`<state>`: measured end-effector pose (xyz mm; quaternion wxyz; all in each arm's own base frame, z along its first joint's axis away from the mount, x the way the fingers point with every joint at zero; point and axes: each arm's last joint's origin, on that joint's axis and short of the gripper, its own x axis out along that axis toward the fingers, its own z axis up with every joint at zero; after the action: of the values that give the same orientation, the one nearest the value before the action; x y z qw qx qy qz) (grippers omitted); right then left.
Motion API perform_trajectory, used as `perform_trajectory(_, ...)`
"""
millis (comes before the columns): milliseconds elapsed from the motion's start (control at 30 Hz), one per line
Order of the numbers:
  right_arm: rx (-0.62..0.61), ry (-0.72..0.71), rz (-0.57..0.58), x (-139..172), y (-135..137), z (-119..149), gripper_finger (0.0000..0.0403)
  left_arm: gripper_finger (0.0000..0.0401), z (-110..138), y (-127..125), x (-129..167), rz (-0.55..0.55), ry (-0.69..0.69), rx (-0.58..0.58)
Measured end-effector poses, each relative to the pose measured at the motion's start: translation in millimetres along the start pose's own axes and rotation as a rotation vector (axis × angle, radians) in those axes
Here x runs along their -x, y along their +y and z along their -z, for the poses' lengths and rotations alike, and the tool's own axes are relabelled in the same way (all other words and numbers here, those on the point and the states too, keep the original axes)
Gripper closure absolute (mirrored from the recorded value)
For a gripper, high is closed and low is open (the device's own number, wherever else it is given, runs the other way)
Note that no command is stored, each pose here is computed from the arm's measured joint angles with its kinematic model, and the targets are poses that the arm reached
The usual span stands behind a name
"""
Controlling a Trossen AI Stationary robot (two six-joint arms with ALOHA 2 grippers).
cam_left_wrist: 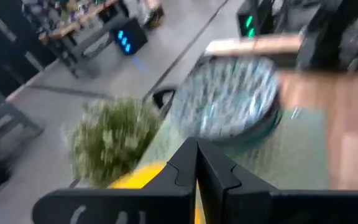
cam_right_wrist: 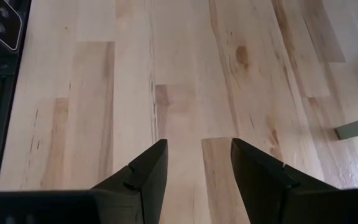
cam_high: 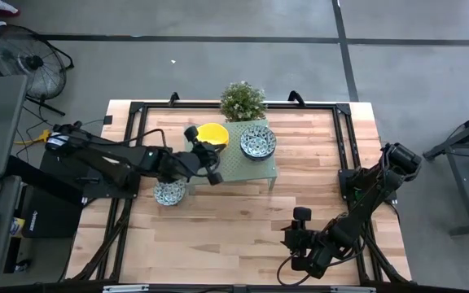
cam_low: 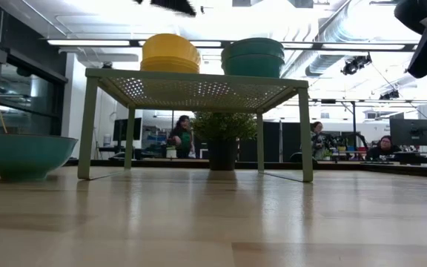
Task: Pick & Place Mini bowls
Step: Stack the yellow bowl on top of the yellow bowl on the shelf, then stack the blue patterned bowl on top of the blue patterned bowl on the shelf
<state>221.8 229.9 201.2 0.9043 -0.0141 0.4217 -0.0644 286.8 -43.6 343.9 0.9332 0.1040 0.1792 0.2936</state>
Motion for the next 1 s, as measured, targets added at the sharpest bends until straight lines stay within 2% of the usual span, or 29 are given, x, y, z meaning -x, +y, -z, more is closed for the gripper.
perform_trajectory(200, 0.003, -0.001, 0.004, 0.0, -0.2, 0.2, 0.0238, 0.0401, 24.0, 7.1, 2.6, -0.12, -0.017, 0.056)
perform_trajectory(433, 0.008, -0.013, 0.016, 0.1, -0.6, -0.2, 0.0238, 0.0401, 39.6, 12.6, 5.5, -0.223, -0.03, 0.088)
perform_trajectory(767, 0.007, -0.013, 0.016, 0.0, -0.6, -0.1, 0.0238, 0.0401, 61.3, 9.2, 1.7, -0.256, 0.004, 0.101)
perform_trajectory(1000, 0.005, -0.012, 0.015, 0.1, -0.6, -0.1, 0.0238, 0.0401, 62.6, 8.8, 1.5, -0.25, 0.005, 0.102)
